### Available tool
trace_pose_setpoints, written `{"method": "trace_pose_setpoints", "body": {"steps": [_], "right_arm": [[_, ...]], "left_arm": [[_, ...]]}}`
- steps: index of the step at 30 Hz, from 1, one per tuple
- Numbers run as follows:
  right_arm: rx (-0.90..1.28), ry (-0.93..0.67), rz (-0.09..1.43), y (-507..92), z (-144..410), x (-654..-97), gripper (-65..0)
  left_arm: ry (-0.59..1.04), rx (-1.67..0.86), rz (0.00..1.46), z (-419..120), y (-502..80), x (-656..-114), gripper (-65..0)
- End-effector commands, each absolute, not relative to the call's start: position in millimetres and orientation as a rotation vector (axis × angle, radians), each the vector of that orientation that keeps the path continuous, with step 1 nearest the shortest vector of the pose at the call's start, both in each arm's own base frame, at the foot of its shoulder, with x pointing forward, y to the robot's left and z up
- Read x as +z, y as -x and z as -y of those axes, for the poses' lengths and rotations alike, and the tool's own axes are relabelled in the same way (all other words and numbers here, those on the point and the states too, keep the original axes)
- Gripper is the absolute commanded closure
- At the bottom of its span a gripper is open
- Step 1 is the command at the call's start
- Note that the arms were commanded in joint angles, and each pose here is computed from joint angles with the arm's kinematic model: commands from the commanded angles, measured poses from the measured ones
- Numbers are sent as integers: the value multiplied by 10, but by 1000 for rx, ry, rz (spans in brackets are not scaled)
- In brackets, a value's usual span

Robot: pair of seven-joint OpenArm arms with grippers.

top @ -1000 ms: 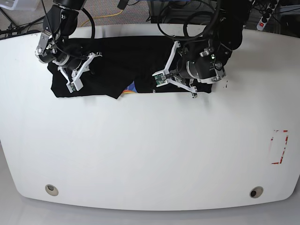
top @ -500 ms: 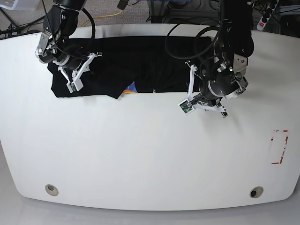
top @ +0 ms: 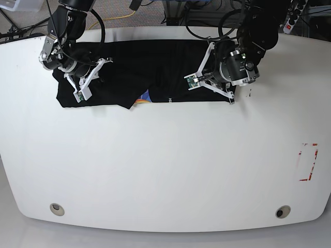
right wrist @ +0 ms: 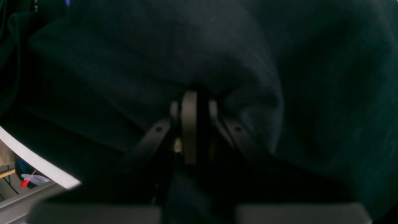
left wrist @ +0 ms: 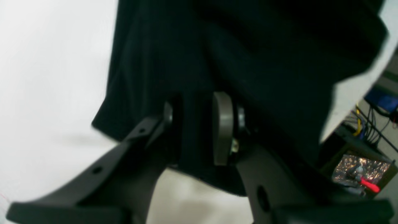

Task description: Fold the T-shirt properly

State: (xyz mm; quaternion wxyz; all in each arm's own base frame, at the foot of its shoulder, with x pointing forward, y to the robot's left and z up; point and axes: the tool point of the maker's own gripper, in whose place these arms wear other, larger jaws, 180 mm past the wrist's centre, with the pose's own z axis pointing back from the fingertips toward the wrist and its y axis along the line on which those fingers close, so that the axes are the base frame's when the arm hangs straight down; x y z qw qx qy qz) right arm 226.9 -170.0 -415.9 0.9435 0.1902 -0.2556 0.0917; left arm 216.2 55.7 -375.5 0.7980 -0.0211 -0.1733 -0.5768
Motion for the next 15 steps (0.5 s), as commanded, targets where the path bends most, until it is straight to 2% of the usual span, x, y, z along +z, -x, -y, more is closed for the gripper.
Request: {"method": "trace_pose_setpoints", "body": {"steps": [1, 9, 15], "right_arm": [[201, -379, 554, -2339, 1723, -4075, -33], [200, -381, 554, -2339, 1718, -4076, -33], [200, -381, 554, -2339, 1718, -4076, -33]], "left_arm": [[61, -1285, 416, -390, -2203, -3663, -138], [131, -1394, 484, 140, -2156, -3537, -138], [122, -1395, 495, 131, -2189, -3507, -138]]}}
